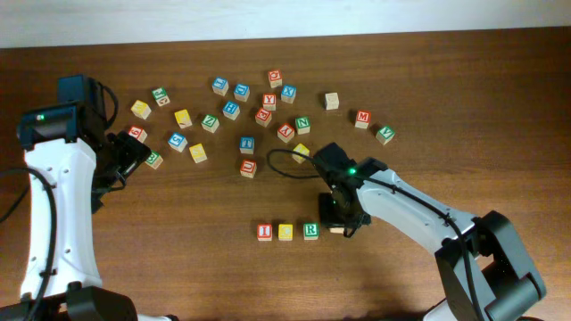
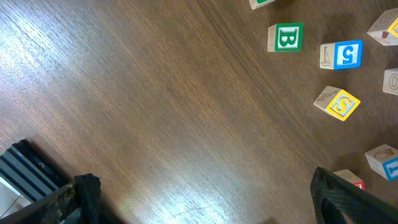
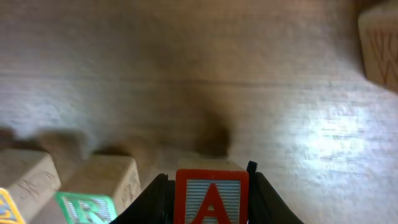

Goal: Spell out ICRA
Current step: 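Carry the red A block toward the right of the R block, then set the red A block down right of R and open gripper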

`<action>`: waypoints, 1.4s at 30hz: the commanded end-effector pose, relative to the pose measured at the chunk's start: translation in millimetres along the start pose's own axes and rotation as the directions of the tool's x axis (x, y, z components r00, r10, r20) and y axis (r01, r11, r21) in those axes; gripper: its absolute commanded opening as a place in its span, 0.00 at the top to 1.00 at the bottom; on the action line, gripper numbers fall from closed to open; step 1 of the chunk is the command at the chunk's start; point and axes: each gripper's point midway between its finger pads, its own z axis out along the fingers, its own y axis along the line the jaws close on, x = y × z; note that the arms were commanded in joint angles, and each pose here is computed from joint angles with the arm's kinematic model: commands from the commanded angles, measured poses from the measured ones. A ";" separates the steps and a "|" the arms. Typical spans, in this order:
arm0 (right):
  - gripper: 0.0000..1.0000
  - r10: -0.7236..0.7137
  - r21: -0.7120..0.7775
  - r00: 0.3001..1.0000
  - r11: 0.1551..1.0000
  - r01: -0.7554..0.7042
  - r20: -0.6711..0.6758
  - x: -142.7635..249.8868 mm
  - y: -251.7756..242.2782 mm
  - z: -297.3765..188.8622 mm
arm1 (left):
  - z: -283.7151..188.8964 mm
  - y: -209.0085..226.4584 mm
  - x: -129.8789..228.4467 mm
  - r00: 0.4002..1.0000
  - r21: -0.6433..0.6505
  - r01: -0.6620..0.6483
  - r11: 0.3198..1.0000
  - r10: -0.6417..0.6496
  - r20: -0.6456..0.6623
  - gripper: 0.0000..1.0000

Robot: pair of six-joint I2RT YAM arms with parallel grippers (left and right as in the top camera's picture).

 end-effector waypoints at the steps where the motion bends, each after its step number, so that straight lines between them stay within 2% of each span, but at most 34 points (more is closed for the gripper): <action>1: 0.72 -0.003 0.003 1.000 1.000 0.003 0.024 -4.8 2.1 2.7 | 0.9 1.0 -1.4 1.000 -0.007 0.016 1.000 -0.016 0.001 0.01; 12: 0.71 -0.086 0.030 0.995 0.996 0.085 0.045 4.8 10.3 12.3 | 0.9 1.0 -1.4 1.000 -0.007 0.016 1.000 -0.016 0.001 0.01; 13: 0.67 -0.096 0.030 0.994 0.995 0.094 0.044 6.6 12.5 12.5 | 0.9 1.0 -1.4 1.000 -0.007 0.016 1.000 -0.016 0.001 0.01; 17: 0.66 -0.098 0.035 0.995 0.995 0.097 0.036 9.0 11.6 12.6 | 0.9 1.0 -1.4 1.000 -0.007 0.016 1.000 -0.016 0.001 0.01; 25: 0.68 -0.090 0.000 0.996 0.996 0.090 -0.008 18.1 16.3 12.9 | 0.9 1.0 -1.4 1.000 -0.007 0.016 1.000 -0.016 0.001 0.01; 28: 0.74 -0.069 0.008 0.997 0.998 0.069 -0.021 21.2 14.0 12.8 | 0.9 1.0 -1.4 1.000 -0.007 0.016 1.000 -0.016 0.001 0.01; 39: 0.73 -0.066 -0.006 0.996 0.998 0.066 -0.064 30.4 14.7 12.4 | 0.9 1.0 -1.4 1.000 -0.007 0.016 1.000 -0.016 0.001 0.01; 40: 0.72 -0.066 -0.007 0.996 0.998 0.066 -0.064 30.4 14.8 12.4 | 0.9 1.0 -1.4 1.000 -0.007 0.016 1.000 -0.016 0.001 0.01; 42: 0.64 -0.066 -0.007 0.996 0.998 0.065 -0.064 30.3 14.7 12.4 | 0.9 1.0 -1.4 1.000 -0.006 0.016 1.000 -0.016 0.001 0.01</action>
